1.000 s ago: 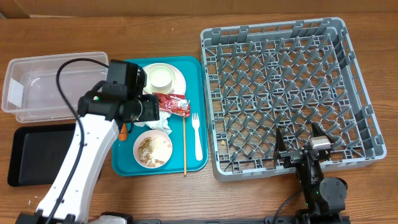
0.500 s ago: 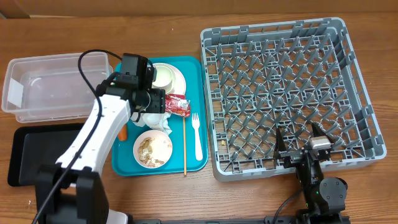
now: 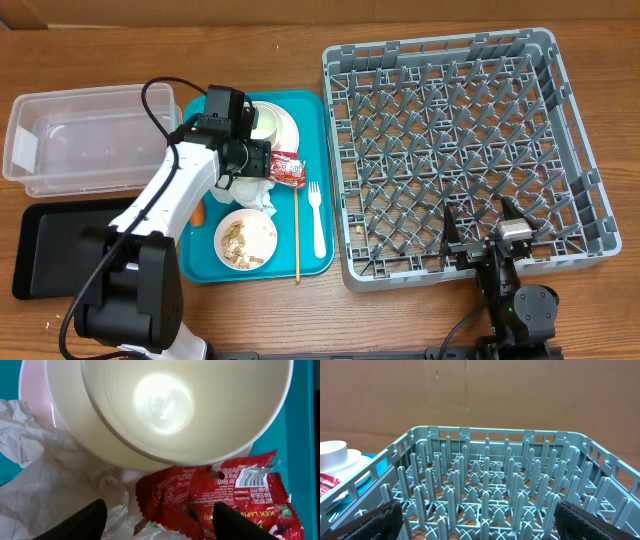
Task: Sort waste into correct bins and load items into the dishwasher
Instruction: 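Lower the left gripper onto the red snack wrapper and grasp it, then carry the red wrapper left and drop it into the clear bin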
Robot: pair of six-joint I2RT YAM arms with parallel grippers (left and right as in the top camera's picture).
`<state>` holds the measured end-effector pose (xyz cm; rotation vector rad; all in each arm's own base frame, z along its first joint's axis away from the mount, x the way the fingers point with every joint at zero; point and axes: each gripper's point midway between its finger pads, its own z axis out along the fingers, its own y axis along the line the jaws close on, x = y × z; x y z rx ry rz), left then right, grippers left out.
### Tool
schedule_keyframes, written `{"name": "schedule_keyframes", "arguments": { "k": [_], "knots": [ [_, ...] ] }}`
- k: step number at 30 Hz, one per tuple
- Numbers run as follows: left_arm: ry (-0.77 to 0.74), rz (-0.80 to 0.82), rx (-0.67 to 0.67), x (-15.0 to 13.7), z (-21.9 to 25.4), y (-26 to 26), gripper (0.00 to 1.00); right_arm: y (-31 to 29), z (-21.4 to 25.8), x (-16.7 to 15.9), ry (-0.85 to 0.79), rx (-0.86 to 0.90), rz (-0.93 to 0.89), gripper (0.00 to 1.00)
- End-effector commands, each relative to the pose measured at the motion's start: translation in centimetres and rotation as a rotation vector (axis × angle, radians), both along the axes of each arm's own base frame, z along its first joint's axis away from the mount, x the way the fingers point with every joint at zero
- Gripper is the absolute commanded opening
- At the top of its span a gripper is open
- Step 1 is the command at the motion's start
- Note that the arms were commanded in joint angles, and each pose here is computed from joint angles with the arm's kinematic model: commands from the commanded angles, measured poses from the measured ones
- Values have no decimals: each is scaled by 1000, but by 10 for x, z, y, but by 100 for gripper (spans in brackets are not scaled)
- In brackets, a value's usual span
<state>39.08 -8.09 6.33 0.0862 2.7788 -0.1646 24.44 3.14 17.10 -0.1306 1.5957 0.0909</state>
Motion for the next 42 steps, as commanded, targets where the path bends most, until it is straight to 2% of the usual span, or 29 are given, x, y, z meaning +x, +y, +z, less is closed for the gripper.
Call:
{"name": "schedule_keyframes", "arguments": {
  "k": [1,6,12,24,26,29,35,37,40,42],
  "knots": [
    [-18,-16,2,7,2,-2,70,-1,-2,0,-2,-4,-6,100],
    [-29,-31,-57,10,4,-13,67,-1,-2,0,-2,-4,-5,100],
    [-35,-26,-65,12,5,-14,62,-1,-2,0,-2,-4,-5,100],
    [13,-24,-56,6,-12,-13,61,-1,-2,0,-2,-4,-5,100],
    [25,-22,-55,5,-17,-13,56,-1,-2,0,-2,-4,-6,100],
    [17,-12,-59,8,-16,-12,38,-1,-2,0,-2,-4,-5,100],
    [-27,-13,-66,15,6,-13,29,-1,-2,0,-2,-4,-5,100],
    [-53,-14,-70,18,19,-14,21,-1,-2,0,-2,-4,-5,100],
    [-101,-15,-79,23,38,-15,4,-1,-2,0,-2,-4,-5,100],
    [-131,-16,-85,22,52,-15,4,-1,-2,0,-2,-4,-5,100]
  ]
}}
